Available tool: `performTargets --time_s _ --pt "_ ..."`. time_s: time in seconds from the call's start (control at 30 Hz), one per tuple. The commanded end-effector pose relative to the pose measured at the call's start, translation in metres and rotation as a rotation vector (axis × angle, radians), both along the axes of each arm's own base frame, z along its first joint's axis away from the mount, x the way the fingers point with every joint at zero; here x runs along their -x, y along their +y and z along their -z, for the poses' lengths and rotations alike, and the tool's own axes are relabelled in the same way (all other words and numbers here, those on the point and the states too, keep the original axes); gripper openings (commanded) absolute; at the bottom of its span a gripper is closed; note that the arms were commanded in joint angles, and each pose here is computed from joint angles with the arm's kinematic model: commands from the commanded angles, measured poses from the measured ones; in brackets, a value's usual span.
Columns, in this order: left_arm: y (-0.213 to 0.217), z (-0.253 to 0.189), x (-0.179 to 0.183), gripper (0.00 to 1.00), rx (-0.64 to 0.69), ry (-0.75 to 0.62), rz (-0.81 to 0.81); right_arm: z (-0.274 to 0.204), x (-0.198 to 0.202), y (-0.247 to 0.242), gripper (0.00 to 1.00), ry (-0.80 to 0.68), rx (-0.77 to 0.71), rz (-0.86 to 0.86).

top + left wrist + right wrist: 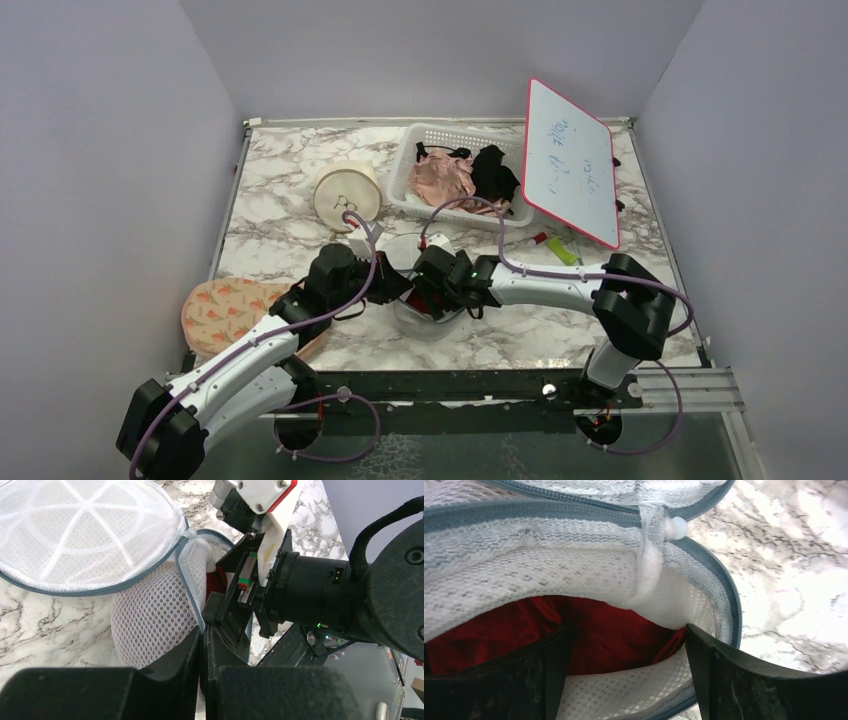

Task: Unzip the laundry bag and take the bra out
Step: Pick up the bra from the laundry bag.

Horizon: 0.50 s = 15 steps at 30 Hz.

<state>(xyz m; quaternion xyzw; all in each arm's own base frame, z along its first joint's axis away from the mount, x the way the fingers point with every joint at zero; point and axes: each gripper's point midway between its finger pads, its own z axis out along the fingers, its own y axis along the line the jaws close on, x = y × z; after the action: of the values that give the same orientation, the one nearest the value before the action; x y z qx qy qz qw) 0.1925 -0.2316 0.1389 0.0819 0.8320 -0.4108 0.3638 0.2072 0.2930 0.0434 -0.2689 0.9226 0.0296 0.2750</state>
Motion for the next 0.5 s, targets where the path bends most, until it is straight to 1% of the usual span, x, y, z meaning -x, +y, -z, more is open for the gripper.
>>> performTargets --time_s 0.0,0.17,0.27,0.37,0.47 --pt "0.003 -0.003 -0.004 0.00 0.000 -0.006 -0.032 0.011 0.010 0.016 0.75 0.042 -0.076 -0.039" --pt "0.005 0.000 -0.004 0.00 -0.006 0.017 -0.052 0.013 0.016 0.023 0.64 0.057 -0.138 -0.067" --pt "0.004 -0.003 -0.004 0.00 0.000 0.014 -0.050 0.011 0.022 0.034 0.57 0.075 -0.205 -0.099" --pt "0.005 -0.002 -0.002 0.00 0.013 0.028 -0.059 0.005 0.025 0.045 0.45 0.090 -0.256 -0.128" --pt "0.005 0.000 0.001 0.00 0.037 0.041 -0.064 -0.008 0.024 0.055 0.34 0.071 -0.318 -0.150"
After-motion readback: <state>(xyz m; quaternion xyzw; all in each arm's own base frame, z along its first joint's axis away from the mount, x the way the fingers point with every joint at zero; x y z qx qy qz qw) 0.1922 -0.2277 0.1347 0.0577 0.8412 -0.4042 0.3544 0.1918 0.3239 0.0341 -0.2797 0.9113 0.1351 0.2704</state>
